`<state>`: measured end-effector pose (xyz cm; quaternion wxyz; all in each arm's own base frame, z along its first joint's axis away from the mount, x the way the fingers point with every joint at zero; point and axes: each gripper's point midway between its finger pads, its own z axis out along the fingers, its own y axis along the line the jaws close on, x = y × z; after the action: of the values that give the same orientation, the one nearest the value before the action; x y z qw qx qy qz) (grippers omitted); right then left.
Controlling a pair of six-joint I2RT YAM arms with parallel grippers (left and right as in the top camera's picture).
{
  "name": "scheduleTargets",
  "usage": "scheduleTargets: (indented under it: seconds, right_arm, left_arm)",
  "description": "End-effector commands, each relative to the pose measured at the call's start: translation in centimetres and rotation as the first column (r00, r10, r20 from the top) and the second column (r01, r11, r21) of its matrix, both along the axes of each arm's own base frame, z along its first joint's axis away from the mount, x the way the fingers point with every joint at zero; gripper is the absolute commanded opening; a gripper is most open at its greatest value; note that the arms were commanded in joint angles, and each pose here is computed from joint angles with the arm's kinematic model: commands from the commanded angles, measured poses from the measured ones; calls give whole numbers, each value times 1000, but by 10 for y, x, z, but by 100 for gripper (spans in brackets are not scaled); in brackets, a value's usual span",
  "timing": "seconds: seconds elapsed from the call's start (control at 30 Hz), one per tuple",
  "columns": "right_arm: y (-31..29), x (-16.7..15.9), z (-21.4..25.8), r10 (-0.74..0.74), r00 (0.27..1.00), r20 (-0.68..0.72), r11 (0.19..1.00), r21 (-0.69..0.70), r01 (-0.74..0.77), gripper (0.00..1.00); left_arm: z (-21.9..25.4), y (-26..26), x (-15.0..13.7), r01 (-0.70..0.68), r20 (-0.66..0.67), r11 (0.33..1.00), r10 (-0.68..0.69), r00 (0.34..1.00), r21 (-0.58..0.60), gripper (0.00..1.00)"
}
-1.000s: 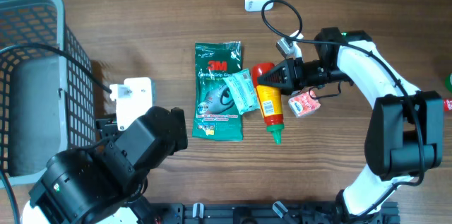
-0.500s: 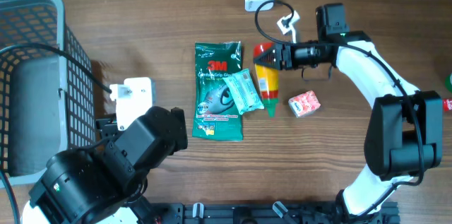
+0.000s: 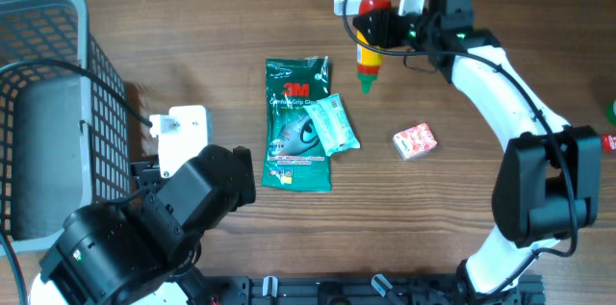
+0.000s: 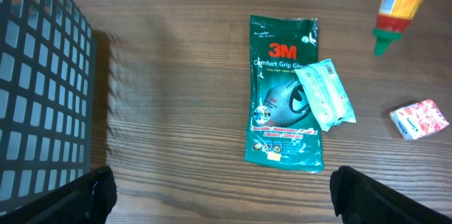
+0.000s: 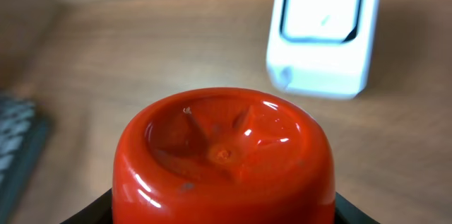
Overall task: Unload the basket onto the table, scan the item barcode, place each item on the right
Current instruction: 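Hold the sauce bottle under the scanner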
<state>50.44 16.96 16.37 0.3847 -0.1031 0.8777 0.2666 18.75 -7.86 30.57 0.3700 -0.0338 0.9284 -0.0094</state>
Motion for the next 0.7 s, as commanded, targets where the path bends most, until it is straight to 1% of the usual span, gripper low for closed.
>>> scheduleTargets:
  seconds: [0.0,0.1,0.27,0.4,0.5,0.57,0.63,0.67]
  right_arm:
    - [-22,35,61,-120,959,255,965,-198,173,37]
    - [-31,48,78,-127,922,365,926,-289,242,36]
    - [-34,69,95,-133,865,484,903,-302,307,35]
    - [-27,90,95,-103,852,513,889,-337,310,35]
    - [-21,112,92,-87,836,542,856,-388,341,35]
    - [-13,121,87,-58,837,544,843,-423,334,35]
    - [-8,130,78,-37,839,542,814,-471,340,35]
    - [-8,137,72,-30,836,547,783,-507,360,35]
  left_arm:
    - [2,1,0,-12,6,1000,13,1000,-13,100]
    - [2,1,0,-13,6,1000,13,1000,-13,100]
    - [2,1,0,-12,6,1000,13,1000,-13,100]
    - [2,1,0,-12,6,1000,13,1000,-13,100]
    - [2,1,0,-12,6,1000,13,1000,-13,100]
    - [2,1,0,-12,6,1000,13,1000,-13,100]
    - [2,1,0,-13,6,1000,13,1000,-13,100]
    - [2,1,0,-12,6,1000,13,1000,-13,100]
